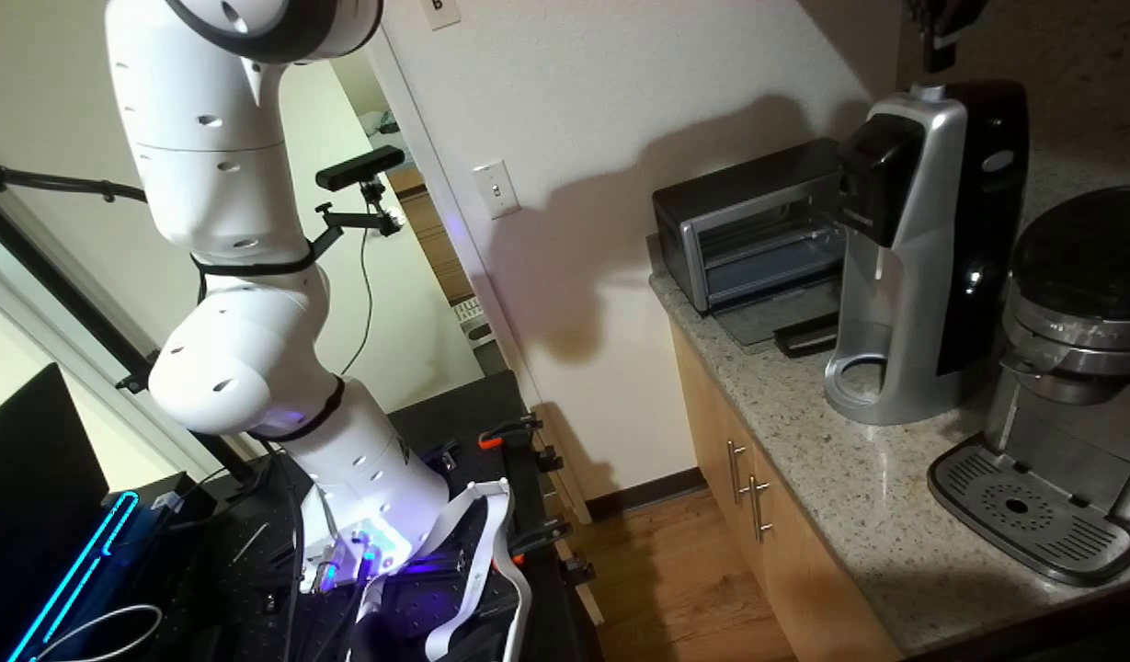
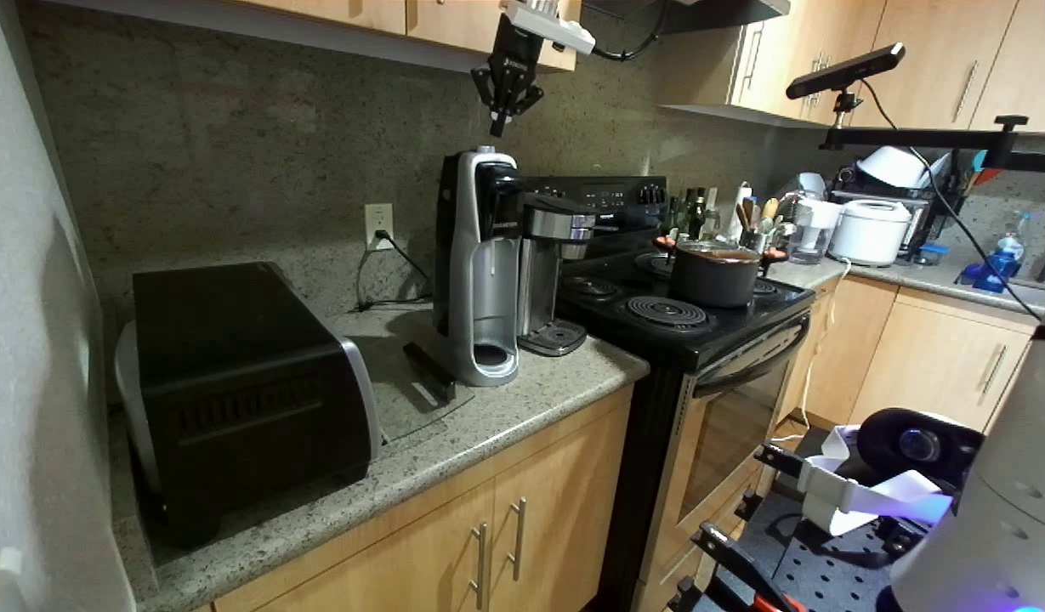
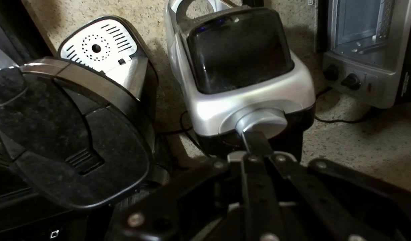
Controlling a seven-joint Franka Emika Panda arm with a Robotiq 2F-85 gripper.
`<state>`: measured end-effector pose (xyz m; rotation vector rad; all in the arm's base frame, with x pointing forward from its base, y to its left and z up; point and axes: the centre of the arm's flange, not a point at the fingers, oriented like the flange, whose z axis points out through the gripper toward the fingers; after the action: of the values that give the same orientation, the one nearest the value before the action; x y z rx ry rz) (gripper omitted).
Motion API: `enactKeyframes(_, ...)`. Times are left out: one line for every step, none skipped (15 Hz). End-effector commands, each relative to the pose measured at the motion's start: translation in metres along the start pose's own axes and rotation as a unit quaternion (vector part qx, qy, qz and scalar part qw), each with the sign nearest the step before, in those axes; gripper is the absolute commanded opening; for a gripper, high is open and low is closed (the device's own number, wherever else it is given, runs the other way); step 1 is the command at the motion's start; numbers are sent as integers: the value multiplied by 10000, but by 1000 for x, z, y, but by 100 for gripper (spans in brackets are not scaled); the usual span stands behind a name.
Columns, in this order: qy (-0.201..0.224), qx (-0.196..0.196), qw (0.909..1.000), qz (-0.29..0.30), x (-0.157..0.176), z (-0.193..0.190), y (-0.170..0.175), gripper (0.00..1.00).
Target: Push the button on the machine
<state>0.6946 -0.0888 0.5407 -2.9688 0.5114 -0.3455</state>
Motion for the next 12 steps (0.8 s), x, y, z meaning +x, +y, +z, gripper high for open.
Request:
enactKeyframes(78,-47,9999,-78,4,3,-2,0)
enactKeyframes(70,-53,9999,-88,5,5,-2,0)
enactKeyframes(57,-57,9999,-93,5,7,-2,0)
enactKeyframes(52,-60,9999,-102,4,8,-3,0)
enactKeyframes(48,-63,9999,-114,4,9,-4,0)
enactKeyframes(41,-67,9999,-131,4,10,-5,0)
enactKeyframes(38,-74,9999,-144,4,11,-6,0)
enactKeyframes(32,-85,9998,-158,4,13,-6,0)
enactKeyframes(24,-85,9998,-163,5,14,-7,0)
enactKeyframes(28,-98,9998,-169,5,15,-7,0)
enactKeyframes(26,-108,9998,-175,6,17,-7,0)
enactKeyframes(36,-122,9998,-183,7,18,-7,0)
